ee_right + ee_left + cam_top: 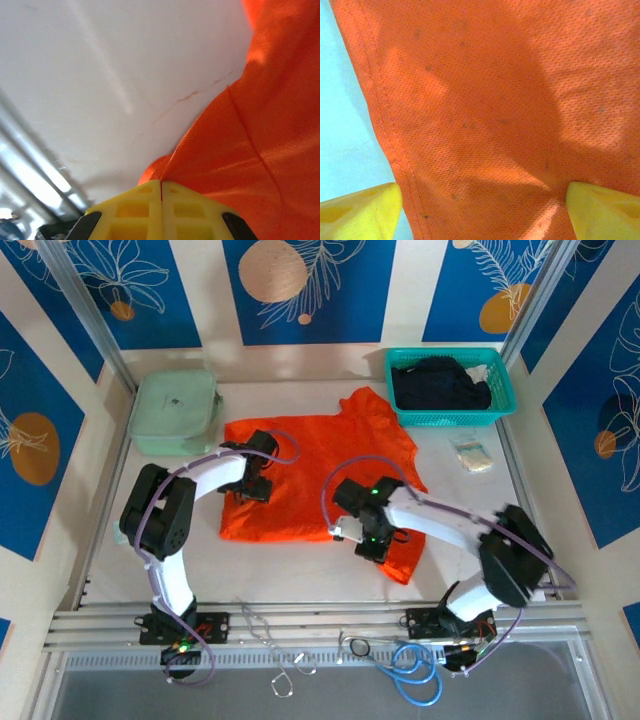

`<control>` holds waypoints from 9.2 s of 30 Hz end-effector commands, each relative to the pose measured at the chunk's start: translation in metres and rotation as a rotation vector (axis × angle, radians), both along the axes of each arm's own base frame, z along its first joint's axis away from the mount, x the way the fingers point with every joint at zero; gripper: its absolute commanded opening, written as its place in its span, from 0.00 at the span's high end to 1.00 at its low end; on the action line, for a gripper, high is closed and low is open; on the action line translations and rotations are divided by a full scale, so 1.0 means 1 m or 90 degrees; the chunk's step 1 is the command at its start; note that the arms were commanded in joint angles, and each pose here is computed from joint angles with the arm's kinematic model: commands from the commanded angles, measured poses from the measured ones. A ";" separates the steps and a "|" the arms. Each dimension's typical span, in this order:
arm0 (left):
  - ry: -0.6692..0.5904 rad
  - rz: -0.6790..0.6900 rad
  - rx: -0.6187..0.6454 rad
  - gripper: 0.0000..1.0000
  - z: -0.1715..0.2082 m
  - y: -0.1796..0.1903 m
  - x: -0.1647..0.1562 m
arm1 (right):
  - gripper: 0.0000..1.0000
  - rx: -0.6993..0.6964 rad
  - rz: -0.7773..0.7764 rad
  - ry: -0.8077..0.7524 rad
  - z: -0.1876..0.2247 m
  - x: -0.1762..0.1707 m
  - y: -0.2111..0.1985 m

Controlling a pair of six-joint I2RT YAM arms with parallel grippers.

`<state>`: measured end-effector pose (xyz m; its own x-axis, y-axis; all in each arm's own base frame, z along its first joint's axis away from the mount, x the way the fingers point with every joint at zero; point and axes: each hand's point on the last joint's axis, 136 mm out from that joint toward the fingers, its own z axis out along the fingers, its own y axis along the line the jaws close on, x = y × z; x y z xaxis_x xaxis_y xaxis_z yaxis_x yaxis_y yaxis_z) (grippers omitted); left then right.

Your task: Fold and stack the t-shirts

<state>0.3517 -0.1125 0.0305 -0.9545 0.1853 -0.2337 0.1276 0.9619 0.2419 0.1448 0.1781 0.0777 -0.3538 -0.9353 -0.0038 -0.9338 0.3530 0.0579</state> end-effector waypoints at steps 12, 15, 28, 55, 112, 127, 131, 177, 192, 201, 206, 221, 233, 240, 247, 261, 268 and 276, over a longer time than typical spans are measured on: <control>0.013 -0.001 0.004 0.14 0.002 0.008 -0.011 | 0.67 0.014 0.010 0.168 -0.017 -0.032 0.013; 0.012 -0.003 0.006 0.14 0.003 0.008 -0.011 | 0.39 0.032 -0.029 0.122 -0.008 -0.012 0.013; 0.006 0.037 0.044 0.14 0.002 0.022 -0.007 | 1.00 -0.011 -0.457 -0.014 -0.013 0.112 -0.060; -0.032 0.038 -0.068 0.08 0.016 -0.011 0.014 | 1.00 -0.211 -0.598 -0.106 -0.066 0.207 -0.159; 0.141 0.030 -0.279 0.65 0.057 -0.093 0.011 | 1.00 0.066 -0.557 -0.115 0.037 0.097 -0.066; 0.006 0.053 -0.450 0.46 0.090 -0.125 0.051 | 1.00 0.239 -0.595 -0.094 0.068 0.098 -0.014; -0.042 0.065 -0.360 0.44 0.115 -0.086 0.031 | 1.00 0.272 -0.602 -0.076 0.076 0.096 -0.005; -0.022 0.059 -0.342 0.95 0.057 -0.081 0.036 | 1.00 0.236 -0.610 0.046 0.034 0.099 0.050; -0.033 0.097 -0.312 0.87 0.081 -0.043 -0.025 | 1.00 0.191 -0.794 0.095 -0.052 0.214 0.051; -0.011 0.160 -0.271 0.85 0.077 -0.004 -0.092 | 1.00 0.121 -0.855 0.124 -0.089 0.216 0.030; 0.013 0.205 -0.259 0.83 0.068 0.015 -0.133 | 1.00 0.107 -0.867 0.125 -0.095 0.218 0.025; 0.009 0.273 -0.255 0.58 0.040 0.031 -0.160 | 1.00 0.102 -0.851 0.122 -0.095 0.215 0.025; -0.062 0.274 -0.210 0.49 0.026 0.036 -0.104 | 1.00 0.106 -0.842 0.129 -0.091 0.210 0.026; -0.048 0.271 -0.200 0.49 0.014 0.037 -0.090 | 1.00 0.104 -0.840 0.133 -0.091 0.206 0.024; -0.037 0.269 -0.201 0.55 0.004 0.036 -0.087 | 1.00 0.103 -0.841 0.133 -0.091 0.207 0.022; -0.012 0.271 -0.208 0.65 0.002 0.037 -0.104 | 1.00 0.105 -0.851 0.135 -0.091 0.211 0.015; 0.003 0.277 -0.194 0.66 -0.007 0.041 -0.114 | 1.00 0.105 -0.851 0.141 -0.093 0.209 0.015; 0.018 0.276 -0.183 0.69 -0.022 0.040 -0.110 | 1.00 0.102 -0.851 0.143 -0.094 0.207 0.015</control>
